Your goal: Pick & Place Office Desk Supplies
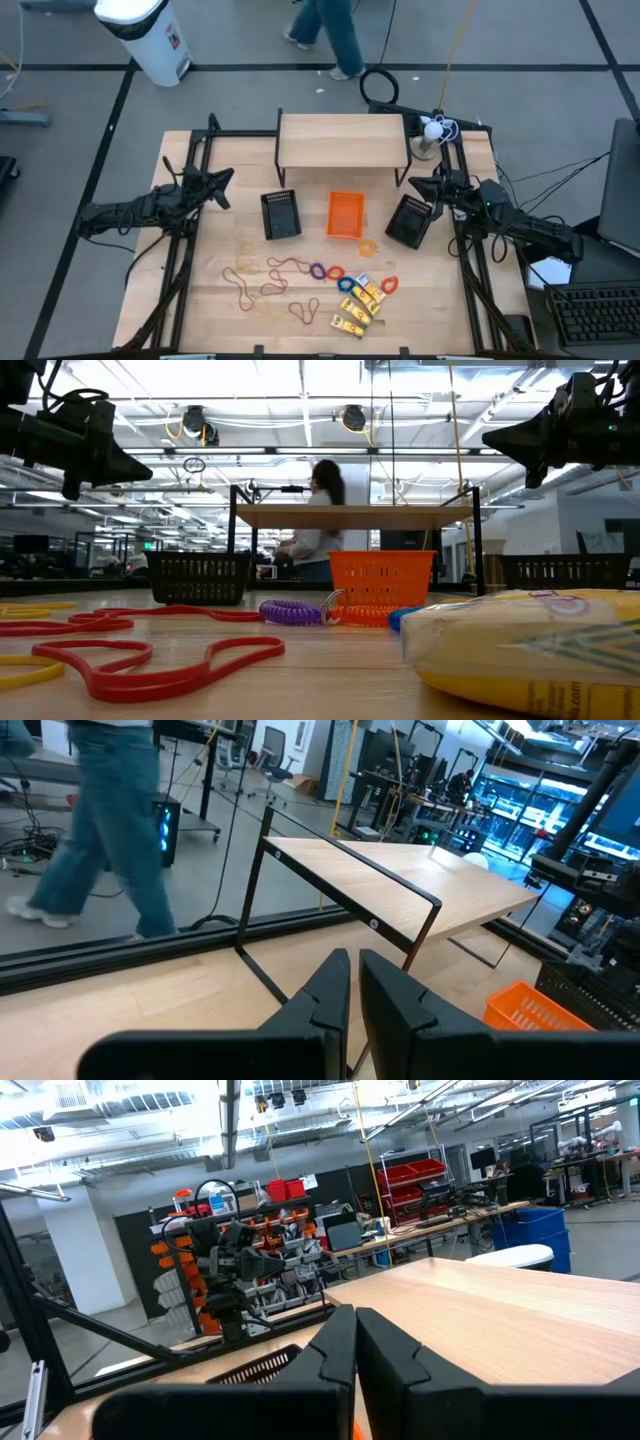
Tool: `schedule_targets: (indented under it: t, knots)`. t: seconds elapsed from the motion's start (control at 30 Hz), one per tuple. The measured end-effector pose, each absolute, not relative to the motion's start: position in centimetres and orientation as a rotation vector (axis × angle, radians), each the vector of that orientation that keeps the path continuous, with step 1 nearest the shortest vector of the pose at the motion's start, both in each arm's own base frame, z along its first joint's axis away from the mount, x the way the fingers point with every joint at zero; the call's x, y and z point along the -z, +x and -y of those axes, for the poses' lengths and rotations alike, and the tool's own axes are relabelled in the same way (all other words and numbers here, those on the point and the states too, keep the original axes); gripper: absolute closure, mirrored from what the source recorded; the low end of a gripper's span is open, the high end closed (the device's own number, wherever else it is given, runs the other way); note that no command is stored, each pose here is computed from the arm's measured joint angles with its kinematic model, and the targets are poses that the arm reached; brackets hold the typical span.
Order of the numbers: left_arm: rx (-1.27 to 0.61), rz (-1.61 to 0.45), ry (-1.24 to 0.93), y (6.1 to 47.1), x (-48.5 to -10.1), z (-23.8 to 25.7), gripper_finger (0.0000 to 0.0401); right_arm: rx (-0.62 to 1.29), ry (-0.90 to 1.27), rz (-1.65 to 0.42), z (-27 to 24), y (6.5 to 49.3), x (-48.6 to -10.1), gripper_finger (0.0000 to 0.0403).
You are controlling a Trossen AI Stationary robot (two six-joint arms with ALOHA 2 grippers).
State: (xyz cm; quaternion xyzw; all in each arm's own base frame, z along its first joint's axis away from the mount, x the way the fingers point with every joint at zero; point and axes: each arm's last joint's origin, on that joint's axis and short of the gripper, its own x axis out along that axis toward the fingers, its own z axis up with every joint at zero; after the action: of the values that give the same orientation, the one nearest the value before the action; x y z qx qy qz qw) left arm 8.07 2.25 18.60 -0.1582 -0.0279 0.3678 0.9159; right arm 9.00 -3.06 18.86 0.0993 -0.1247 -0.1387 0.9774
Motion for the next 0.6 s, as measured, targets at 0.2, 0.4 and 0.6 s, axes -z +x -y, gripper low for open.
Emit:
schedule_targets:
  t: [0.2, 0.4, 0.6]
  knots:
    - [-0.757, 0.056, -0.324, 8.07, -18.60, -2.25, 0.0375, 0.279, 0.200, 0.251, 3.06, 9.00, -18.86, 0.0403]
    - [-0.757, 0.056, -0.323, 8.07, -18.60, -2.25, 0.0375, 0.279, 0.200, 0.252, 3.06, 9.00, -18.87, 0.0403]
    - [-0.754, 0.076, -0.373, 8.07, -18.61, -2.24, 0.0375, 0.279, 0.200, 0.251, 3.06, 9.00, -18.87, 0.0403]
